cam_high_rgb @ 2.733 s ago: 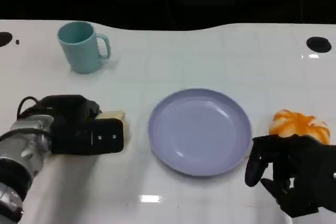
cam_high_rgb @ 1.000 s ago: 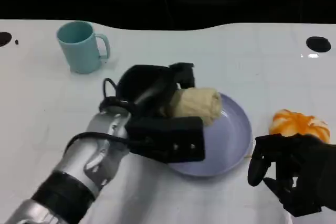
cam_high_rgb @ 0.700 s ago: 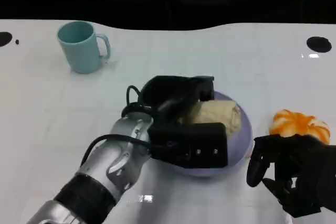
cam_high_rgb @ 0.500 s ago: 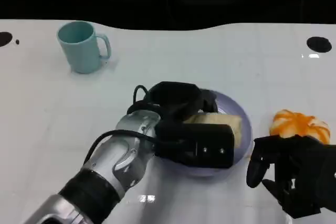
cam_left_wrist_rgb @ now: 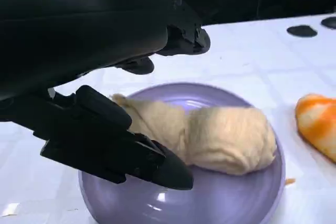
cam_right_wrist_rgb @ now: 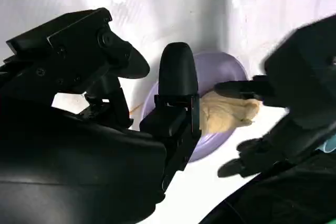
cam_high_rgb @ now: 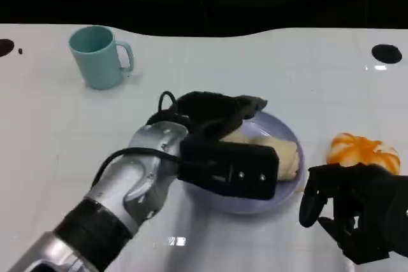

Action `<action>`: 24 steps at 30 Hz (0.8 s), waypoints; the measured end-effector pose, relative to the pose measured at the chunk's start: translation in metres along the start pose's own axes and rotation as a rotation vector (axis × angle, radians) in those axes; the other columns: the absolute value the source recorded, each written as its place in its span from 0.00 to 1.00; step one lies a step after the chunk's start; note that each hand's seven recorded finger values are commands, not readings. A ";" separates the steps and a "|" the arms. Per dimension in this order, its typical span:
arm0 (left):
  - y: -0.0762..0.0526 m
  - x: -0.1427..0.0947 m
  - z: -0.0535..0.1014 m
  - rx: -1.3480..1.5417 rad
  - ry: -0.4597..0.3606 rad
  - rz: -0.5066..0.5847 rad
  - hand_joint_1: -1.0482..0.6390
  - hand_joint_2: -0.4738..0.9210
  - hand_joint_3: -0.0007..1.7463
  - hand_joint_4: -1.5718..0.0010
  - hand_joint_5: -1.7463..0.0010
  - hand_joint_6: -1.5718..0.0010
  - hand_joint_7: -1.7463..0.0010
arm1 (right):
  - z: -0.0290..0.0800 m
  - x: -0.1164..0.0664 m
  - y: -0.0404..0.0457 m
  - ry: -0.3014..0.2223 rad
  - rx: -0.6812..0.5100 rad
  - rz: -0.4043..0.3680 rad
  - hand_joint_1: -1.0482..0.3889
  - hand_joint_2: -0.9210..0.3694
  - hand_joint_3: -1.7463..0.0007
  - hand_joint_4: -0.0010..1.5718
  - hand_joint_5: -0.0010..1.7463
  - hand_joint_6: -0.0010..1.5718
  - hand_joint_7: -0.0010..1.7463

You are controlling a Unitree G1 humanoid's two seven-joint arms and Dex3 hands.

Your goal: Grasp the towel on the left side of the plate with the left hand and place it into the plate.

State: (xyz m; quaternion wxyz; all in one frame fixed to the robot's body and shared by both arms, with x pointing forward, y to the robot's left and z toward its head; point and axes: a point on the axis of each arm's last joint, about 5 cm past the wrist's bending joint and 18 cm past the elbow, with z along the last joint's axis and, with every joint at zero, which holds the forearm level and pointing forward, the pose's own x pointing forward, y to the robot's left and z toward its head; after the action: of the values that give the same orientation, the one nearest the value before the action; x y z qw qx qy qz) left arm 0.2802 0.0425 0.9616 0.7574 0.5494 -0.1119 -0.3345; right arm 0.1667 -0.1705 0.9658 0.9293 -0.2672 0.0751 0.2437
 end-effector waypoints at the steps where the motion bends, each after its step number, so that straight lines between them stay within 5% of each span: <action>1: 0.003 -0.003 -0.001 -0.018 -0.005 0.001 0.17 1.00 0.03 0.87 0.80 0.86 0.97 | 0.000 0.000 -0.0002 -0.001 0.000 -0.001 0.71 0.25 0.41 0.45 1.00 0.44 0.81; 6: 0.015 -0.021 -0.009 -0.118 -0.022 -0.009 0.26 1.00 0.07 0.72 0.70 0.73 0.92 | -0.001 0.000 -0.0013 -0.006 -0.002 -0.003 0.72 0.25 0.41 0.45 1.00 0.44 0.81; 8: 0.019 -0.031 -0.012 -0.177 -0.037 0.008 0.31 1.00 0.08 0.59 0.73 0.63 0.93 | -0.001 0.000 -0.0015 -0.008 -0.003 -0.001 0.72 0.25 0.41 0.46 1.00 0.44 0.81; 12: 0.023 -0.047 -0.020 -0.319 -0.043 0.024 0.39 1.00 0.10 0.49 0.73 0.54 0.93 | -0.002 0.000 -0.0017 -0.020 -0.010 0.002 0.73 0.26 0.40 0.46 1.00 0.44 0.81; 16: 0.027 -0.066 -0.029 -0.557 -0.061 0.043 0.46 1.00 0.12 0.52 0.46 0.41 0.92 | -0.004 0.001 -0.0017 -0.018 -0.011 0.005 0.72 0.27 0.39 0.46 1.00 0.44 0.81; 19: 0.025 -0.083 -0.039 -0.733 -0.098 0.045 0.49 0.97 0.18 0.53 0.30 0.36 0.77 | -0.004 0.002 -0.0017 -0.014 -0.010 0.004 0.72 0.27 0.39 0.46 1.00 0.44 0.81; 21: 0.022 -0.095 -0.046 -0.806 -0.110 0.042 0.51 0.86 0.36 0.55 0.22 0.45 0.54 | -0.004 0.002 -0.0017 -0.012 -0.009 0.005 0.73 0.26 0.40 0.45 0.99 0.44 0.80; 24: 0.021 -0.111 -0.052 -0.862 -0.083 0.029 0.55 0.77 0.54 0.55 0.16 0.50 0.40 | -0.003 0.002 -0.0018 -0.009 -0.008 0.005 0.73 0.25 0.40 0.45 0.99 0.44 0.80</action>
State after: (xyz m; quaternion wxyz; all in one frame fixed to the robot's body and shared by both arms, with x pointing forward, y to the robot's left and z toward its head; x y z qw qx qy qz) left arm 0.2326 0.1555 0.9831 0.9171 0.1672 0.0003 -0.3619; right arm 0.1694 -0.1728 0.9632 0.9279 -0.2696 0.0708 0.2474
